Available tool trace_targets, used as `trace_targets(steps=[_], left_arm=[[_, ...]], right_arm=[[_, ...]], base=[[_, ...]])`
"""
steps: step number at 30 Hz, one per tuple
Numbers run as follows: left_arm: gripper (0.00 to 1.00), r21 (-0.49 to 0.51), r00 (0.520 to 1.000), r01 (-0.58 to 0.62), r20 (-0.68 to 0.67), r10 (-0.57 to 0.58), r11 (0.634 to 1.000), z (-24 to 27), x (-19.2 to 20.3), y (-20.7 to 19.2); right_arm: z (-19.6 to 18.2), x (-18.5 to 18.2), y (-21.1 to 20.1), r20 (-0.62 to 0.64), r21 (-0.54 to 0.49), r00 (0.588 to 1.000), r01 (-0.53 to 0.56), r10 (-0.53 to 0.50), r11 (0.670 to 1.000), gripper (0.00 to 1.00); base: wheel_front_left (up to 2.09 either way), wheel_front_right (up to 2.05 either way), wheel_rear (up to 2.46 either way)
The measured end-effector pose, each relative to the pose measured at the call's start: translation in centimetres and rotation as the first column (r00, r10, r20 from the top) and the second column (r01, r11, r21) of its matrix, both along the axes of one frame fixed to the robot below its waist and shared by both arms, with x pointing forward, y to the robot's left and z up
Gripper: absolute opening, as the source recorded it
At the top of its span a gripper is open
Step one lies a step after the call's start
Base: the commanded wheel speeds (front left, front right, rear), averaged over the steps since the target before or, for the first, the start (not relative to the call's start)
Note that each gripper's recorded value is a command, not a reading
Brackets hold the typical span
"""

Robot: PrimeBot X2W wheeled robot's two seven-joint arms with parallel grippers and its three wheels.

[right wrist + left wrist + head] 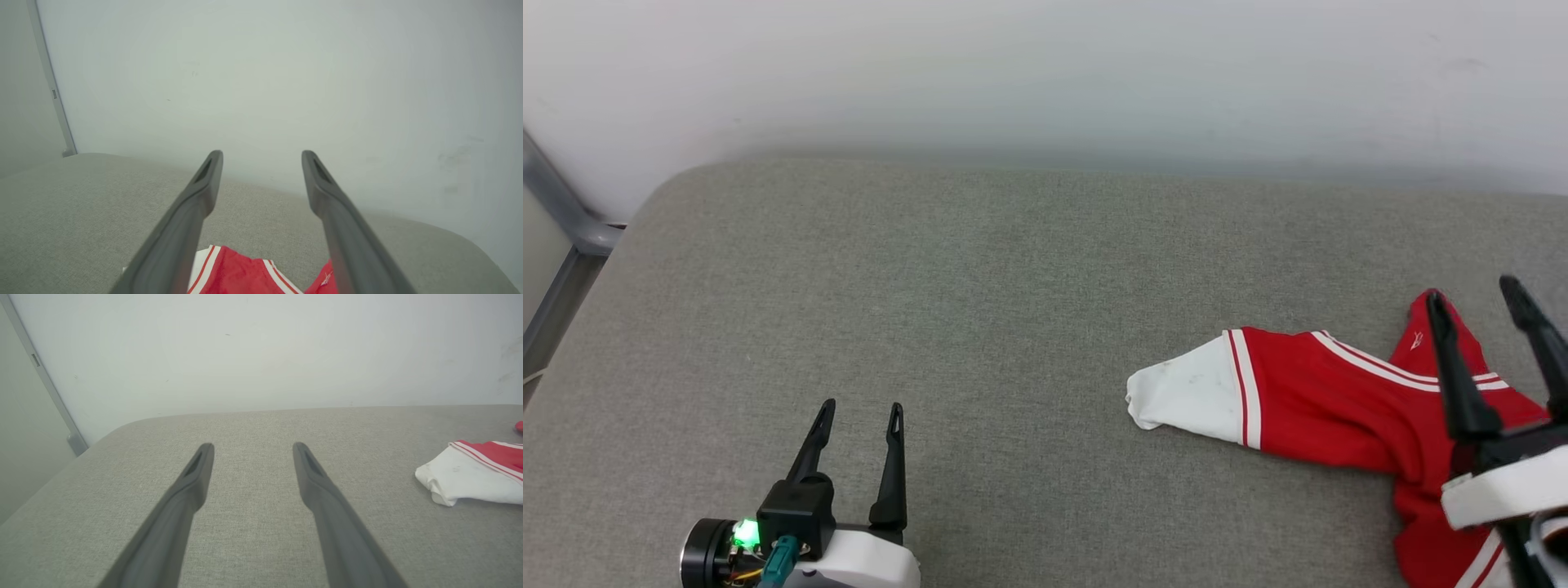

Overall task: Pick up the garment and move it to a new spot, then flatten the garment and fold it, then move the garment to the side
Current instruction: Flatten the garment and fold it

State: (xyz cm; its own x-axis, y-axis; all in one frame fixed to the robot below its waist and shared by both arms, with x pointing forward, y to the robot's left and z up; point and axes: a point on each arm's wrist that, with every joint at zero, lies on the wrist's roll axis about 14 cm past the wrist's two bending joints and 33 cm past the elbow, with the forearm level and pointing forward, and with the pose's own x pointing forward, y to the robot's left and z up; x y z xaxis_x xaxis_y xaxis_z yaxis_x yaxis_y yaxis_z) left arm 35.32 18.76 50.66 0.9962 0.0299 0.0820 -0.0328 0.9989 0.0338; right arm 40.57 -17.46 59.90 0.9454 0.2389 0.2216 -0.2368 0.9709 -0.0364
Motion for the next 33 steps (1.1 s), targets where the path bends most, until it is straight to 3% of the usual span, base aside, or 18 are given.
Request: trace_targets(steps=[12,23,27,31,33], left_arm=[[1.0,0.023,0.999,0.042,0.03,-0.043,0.999,1.0,0.5,-0.5],[1.0,0.105,0.957,0.25,0.126,-0.262,0.963,5.9,6.6,-3.9],[1.0,0.142,0.929,0.345,0.091,-0.36,0.928,7.3,9.4,-6.6],[1.0,0.141,0.862,0.505,-0.025,-0.507,0.852,7.4,11.8,-11.4],[1.0,0.137,0.848,0.53,-0.063,-0.526,0.837,7.1,12.3,-12.0]], right_arm=[[-6.0,-3.5,1.0,-0.102,0.089,0.993,0.072,-0.063,0.993,1.0],[-7.4,-4.4,0.2,-0.119,0.066,0.988,0.108,-0.099,0.992,1.0],[-7.7,-4.4,-0.2,-0.12,0.051,0.986,0.122,-0.115,0.991,1.0],[-8.0,-4.1,-0.9,-0.124,0.038,0.983,0.144,-0.139,0.989,1.0],[-8.0,-4.0,-1.1,-0.124,0.036,0.982,0.149,-0.144,0.988,1.0]], base=[[0.0,0.0,0.0],[0.0,0.0,0.0],[0.0,0.0,0.0],[0.0,0.0,0.0],[0.0,0.0,0.0]])
